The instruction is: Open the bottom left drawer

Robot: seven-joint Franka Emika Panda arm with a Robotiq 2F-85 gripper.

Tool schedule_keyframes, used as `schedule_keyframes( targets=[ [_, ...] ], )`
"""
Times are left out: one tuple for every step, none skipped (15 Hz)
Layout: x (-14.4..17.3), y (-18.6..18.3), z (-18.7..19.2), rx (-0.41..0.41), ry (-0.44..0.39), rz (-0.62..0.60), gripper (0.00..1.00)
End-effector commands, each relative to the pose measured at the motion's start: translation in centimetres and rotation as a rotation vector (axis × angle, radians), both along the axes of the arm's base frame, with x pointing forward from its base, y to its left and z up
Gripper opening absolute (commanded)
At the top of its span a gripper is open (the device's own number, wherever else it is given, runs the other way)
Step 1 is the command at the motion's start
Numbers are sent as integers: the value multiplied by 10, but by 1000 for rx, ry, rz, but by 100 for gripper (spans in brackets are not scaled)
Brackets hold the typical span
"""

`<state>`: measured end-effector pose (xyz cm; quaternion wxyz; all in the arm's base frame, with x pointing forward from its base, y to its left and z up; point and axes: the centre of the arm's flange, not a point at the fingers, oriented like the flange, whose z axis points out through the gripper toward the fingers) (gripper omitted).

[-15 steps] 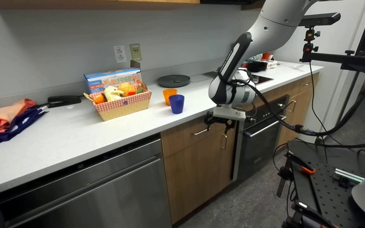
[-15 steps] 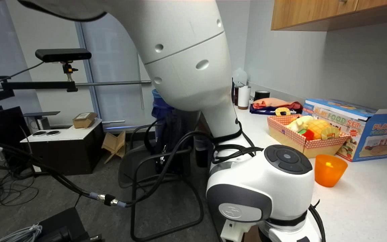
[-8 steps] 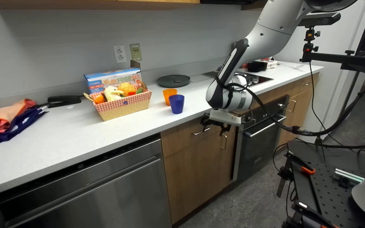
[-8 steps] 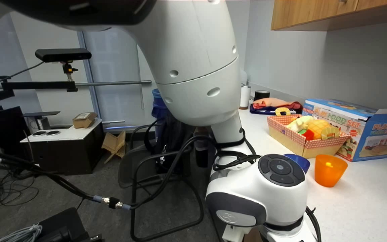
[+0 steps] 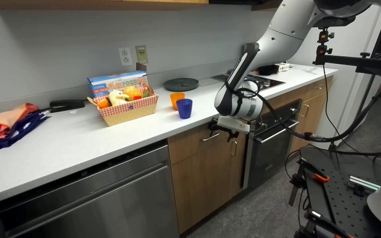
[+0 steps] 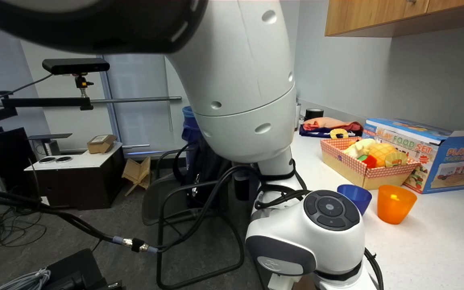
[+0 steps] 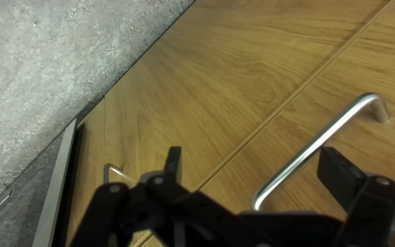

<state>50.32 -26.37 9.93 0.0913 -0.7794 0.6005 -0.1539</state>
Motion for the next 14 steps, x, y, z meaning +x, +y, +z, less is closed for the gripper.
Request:
schedule_keyframes(
  targets=[
    [4,-12,-17,-8,-17,-8,100],
    [5,-14,-19,-6,-14,-11,100],
    [5,-15,-20,-2,-12,-14,100],
    [4,-14,-21,5,-10,-15,100],
    [3,-13,-20,12,-5,-14,100],
    [2,-12,-20,19,2,-14,100],
    [0,-10,-21,30,10,-14,100],
    [-3,-7,-21,40,20,-15,100],
    [-6,-6,-21,46,26,-15,100],
    [-9,-4,-20,56,32,-15,100],
    [-13,-3,-20,57,38,-15,100],
    [-17,-2,-19,59,44,-16,100],
    [-19,-1,-18,59,49,-15,100],
    [-24,0,-17,58,56,-15,100]
  ],
)
